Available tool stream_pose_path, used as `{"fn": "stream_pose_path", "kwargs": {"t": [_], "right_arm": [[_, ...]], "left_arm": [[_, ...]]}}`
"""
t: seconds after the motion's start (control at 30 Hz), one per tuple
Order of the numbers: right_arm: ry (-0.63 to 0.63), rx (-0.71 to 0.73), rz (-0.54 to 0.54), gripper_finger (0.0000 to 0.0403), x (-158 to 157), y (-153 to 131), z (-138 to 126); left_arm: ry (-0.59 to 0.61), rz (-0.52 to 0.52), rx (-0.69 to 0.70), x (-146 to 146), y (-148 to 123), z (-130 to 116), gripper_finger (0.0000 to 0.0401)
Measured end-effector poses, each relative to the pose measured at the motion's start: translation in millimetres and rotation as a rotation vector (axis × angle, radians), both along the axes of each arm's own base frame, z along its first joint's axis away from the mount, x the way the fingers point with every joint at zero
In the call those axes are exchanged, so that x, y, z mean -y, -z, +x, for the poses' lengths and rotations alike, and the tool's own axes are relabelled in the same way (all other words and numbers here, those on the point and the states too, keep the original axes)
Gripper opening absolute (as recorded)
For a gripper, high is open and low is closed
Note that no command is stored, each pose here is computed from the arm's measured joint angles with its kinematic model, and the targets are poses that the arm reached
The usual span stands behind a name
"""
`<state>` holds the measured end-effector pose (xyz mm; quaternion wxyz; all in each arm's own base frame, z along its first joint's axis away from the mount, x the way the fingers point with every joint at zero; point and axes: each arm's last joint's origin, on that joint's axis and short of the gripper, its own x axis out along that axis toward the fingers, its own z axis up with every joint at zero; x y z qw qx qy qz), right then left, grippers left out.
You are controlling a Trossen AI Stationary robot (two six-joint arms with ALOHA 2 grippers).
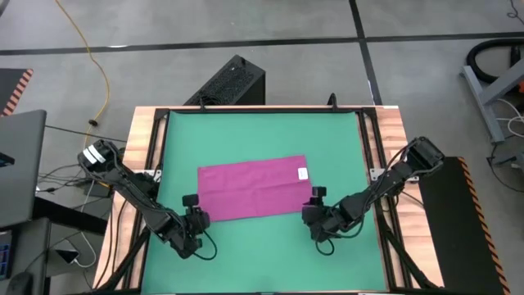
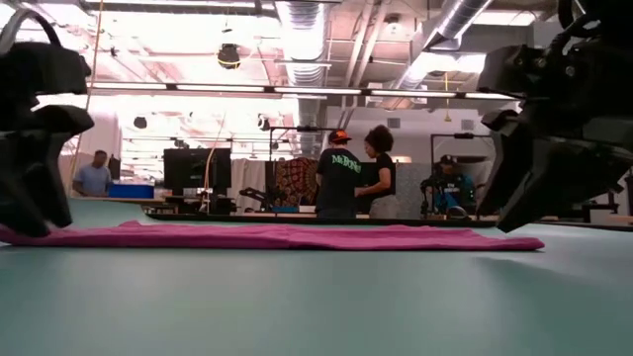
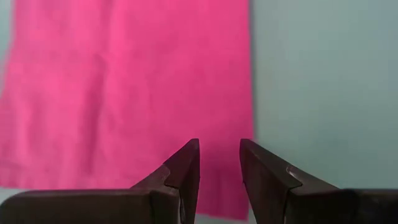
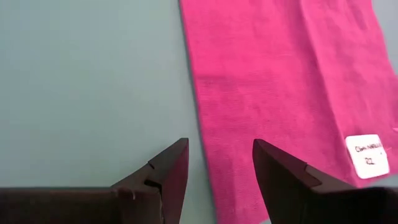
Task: Roll towel
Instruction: Fold the violet towel
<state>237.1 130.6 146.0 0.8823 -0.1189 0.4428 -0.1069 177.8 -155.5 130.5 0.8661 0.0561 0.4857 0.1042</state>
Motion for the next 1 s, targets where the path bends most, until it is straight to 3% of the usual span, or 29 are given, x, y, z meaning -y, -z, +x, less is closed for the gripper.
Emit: {"fn": "stream_pose_path", "kwargs": {"t": [0.1, 0.47, 0.6, 0.8, 0.87, 1.0], "right_arm": [[0.019, 0.019, -0.025, 0.0199, 1, -1, 0], [0.149, 0.104, -0.109, 0.0199, 31, -5, 20], [0.163, 0.166, -0.117, 0.0199, 46, -10, 34], [0.064, 0.264, -0.194, 0.0199, 63, -24, 56], [0.061, 0.290, -0.191, 0.0199, 72, -27, 61], [0.032, 0.296, -0.104, 0.0199, 89, -28, 67]], "left_arm": [[-0.009, -0.006, -0.068, -3, 3, -3, 0.0105], [-0.219, 0.197, -0.300, -40, 3, -17, 0.0105], [-0.252, 0.264, -0.327, -51, 1, -17, 0.0105], [-0.267, 0.360, -0.076, -50, -12, -7, 0.0105], [-0.285, 0.324, 0.038, -46, -23, -2, 0.0105], [-0.292, 0.155, 0.293, -33, -40, 9, 0.0105]]}}
